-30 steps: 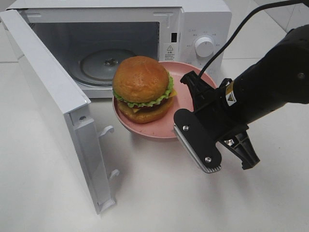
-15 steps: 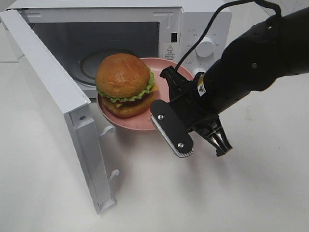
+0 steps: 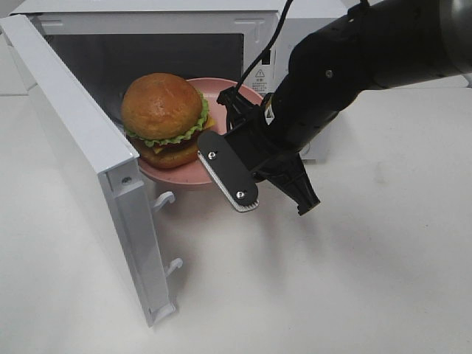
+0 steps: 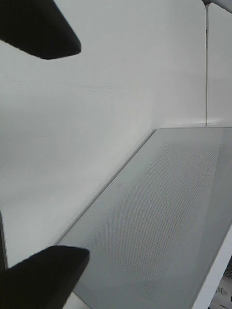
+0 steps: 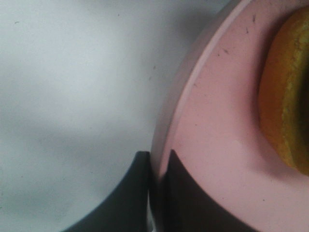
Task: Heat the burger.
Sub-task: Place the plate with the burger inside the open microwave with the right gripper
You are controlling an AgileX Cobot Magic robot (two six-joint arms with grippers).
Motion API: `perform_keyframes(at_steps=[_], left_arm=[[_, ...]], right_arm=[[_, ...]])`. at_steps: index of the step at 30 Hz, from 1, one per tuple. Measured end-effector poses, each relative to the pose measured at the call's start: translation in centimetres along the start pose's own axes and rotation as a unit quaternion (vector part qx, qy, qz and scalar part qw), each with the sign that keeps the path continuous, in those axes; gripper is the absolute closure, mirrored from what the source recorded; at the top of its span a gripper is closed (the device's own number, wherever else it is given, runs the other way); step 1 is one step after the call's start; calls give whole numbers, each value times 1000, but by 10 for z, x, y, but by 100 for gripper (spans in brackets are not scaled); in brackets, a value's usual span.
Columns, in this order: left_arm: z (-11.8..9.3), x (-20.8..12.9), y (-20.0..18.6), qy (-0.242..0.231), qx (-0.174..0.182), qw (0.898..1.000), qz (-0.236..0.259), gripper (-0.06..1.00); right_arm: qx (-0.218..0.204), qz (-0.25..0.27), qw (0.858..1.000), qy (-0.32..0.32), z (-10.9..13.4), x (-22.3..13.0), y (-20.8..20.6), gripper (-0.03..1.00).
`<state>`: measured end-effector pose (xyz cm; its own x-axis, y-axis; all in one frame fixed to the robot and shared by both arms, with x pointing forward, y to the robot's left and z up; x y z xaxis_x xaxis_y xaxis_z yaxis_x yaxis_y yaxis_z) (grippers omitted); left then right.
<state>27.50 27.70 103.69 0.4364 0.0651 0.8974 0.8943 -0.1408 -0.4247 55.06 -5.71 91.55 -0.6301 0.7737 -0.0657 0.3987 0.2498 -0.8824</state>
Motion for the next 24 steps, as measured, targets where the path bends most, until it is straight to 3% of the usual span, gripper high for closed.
perform_keyframes(at_steps=[24], left_arm=[[0,0,0,0,0,1000,0,-2]], right_arm=[[-8,4,1000,24,-68,-1,40,91]])
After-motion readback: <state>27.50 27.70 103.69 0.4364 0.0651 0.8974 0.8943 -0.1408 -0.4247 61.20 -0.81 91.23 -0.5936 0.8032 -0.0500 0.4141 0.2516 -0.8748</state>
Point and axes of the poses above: a point on each arm's last joint axis where the gripper is mounted, y pointing out along that axis toward the gripper, z along the wrist's bending axis when the last joint is at zero, x = y × z, the point moved 5 cm from there along y, pointing out along that axis toward the gripper, and after that the axes turned 3 degrees about -y, right-handed, at the moved point
